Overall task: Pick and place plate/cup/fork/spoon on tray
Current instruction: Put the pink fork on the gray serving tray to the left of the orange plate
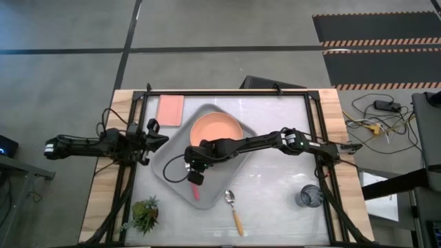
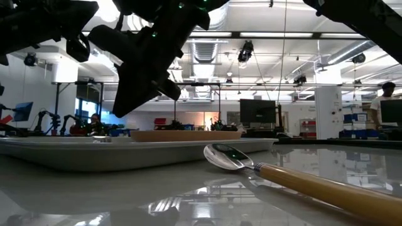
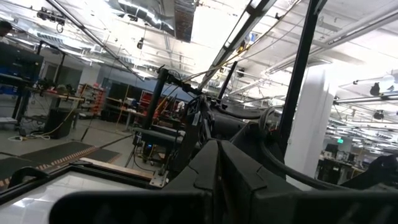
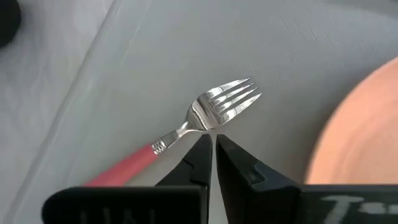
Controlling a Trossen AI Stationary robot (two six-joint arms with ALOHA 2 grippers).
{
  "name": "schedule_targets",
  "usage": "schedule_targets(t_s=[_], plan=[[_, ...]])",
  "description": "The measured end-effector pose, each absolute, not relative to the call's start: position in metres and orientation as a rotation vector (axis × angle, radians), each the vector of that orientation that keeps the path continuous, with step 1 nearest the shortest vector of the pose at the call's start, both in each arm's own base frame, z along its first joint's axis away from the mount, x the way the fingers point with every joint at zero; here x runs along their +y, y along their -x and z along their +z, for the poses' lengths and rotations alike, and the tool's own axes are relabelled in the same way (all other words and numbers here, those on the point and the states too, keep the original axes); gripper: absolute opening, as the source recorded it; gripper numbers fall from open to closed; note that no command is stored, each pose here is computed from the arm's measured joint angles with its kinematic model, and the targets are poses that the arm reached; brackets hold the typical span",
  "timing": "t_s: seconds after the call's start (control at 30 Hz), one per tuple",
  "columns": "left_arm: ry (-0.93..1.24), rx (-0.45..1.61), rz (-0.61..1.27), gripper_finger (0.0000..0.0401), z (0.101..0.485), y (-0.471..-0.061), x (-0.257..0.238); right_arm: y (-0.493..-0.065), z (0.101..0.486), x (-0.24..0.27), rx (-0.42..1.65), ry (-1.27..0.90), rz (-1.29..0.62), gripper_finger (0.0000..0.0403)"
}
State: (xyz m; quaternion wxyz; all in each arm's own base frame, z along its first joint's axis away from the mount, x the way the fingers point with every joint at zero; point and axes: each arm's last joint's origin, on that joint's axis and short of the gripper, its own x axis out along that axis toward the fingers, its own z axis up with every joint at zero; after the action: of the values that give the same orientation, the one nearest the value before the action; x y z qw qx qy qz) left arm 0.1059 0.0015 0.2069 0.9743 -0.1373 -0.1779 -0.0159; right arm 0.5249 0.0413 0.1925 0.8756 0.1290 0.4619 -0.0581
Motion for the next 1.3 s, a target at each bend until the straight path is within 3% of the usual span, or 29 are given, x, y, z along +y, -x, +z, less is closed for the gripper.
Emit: schedule_targets(t_s=[0.23,0.37,0.73,1.3], plan=[[0.287,-0.359,-0.034,0.0000,0.207,-0.106,0.002,-0.514,0.210,0.053,0.989,-0.208,-0.099,0.0013],[0.387,-0.341,-0.048,0.0000,0.205,-0.107,0.002,-0.502,0.222,0.068,0.998,-0.086,-0.183,0.0013],[0.520,-0.110,0.044,0.0000,0.212,-0.128,0.003,-0.449,0.248,0.092,0.954,0.047,-0.263,0.0009],[0.710,0.391,0.293,0.0000,0.216,-0.193,-0.007,-0.337,0.240,0.080,0.493,-0.053,-0.157,0.0009]])
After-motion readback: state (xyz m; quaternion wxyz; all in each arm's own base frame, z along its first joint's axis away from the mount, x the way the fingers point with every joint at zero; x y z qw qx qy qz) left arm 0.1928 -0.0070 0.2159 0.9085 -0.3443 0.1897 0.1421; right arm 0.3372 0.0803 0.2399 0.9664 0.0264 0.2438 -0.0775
